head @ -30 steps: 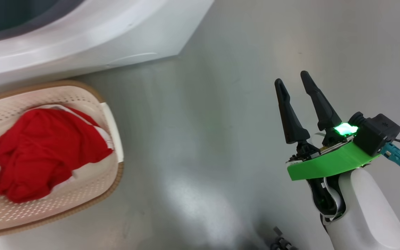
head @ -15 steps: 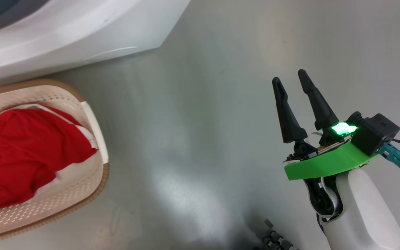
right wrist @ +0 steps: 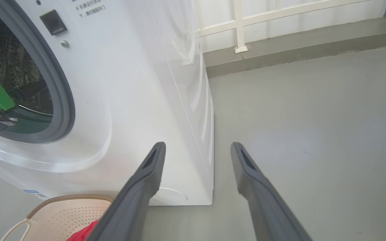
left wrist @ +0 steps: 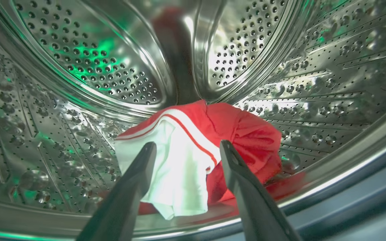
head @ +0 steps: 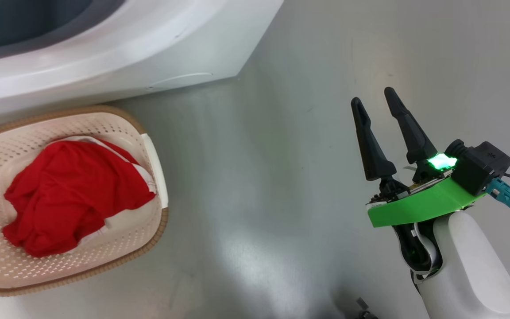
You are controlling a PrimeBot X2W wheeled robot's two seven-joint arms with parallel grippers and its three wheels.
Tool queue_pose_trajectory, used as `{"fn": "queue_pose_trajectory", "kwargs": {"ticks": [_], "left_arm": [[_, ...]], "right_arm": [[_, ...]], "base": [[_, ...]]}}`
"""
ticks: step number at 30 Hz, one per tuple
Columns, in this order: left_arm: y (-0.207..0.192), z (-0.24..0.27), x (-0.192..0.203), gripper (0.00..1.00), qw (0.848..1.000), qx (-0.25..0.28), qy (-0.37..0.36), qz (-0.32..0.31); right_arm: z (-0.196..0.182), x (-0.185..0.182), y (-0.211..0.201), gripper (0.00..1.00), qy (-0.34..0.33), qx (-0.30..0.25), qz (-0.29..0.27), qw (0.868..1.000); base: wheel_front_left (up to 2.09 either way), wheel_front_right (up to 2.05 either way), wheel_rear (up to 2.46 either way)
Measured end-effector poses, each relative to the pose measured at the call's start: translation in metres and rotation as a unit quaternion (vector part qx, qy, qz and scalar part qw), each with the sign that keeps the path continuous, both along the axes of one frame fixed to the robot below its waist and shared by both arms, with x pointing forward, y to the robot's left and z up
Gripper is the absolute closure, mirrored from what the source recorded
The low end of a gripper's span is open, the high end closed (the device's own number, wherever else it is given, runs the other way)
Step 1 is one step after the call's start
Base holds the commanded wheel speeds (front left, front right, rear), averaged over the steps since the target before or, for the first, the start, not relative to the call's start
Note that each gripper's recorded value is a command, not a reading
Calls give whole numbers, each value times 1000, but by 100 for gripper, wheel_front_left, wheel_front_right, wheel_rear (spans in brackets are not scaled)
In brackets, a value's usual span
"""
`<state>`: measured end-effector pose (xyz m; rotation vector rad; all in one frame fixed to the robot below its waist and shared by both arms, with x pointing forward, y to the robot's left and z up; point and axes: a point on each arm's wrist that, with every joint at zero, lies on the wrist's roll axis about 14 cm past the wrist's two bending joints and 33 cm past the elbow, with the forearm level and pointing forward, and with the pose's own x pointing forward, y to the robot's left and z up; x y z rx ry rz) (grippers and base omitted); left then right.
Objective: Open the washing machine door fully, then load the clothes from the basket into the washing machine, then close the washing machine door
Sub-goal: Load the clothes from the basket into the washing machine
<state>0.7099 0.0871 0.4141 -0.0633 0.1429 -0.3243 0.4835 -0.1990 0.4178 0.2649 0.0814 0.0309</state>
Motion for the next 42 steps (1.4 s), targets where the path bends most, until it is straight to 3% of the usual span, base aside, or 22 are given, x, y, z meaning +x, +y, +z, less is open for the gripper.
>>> {"fn": "queue_pose_trajectory", "kwargs": {"ticks": [18, 42], "left_arm": [[3, 24, -53, 0, 999, -26, -25, -9], [40, 36, -146, 0, 998, -47, -42, 29]], "right_arm": [[31, -1, 9, 0, -34, 6, 17, 999], [59, -16, 17, 0, -59, 10, 32, 998]], "base": [[0, 0, 0], [0, 0, 0]]}}
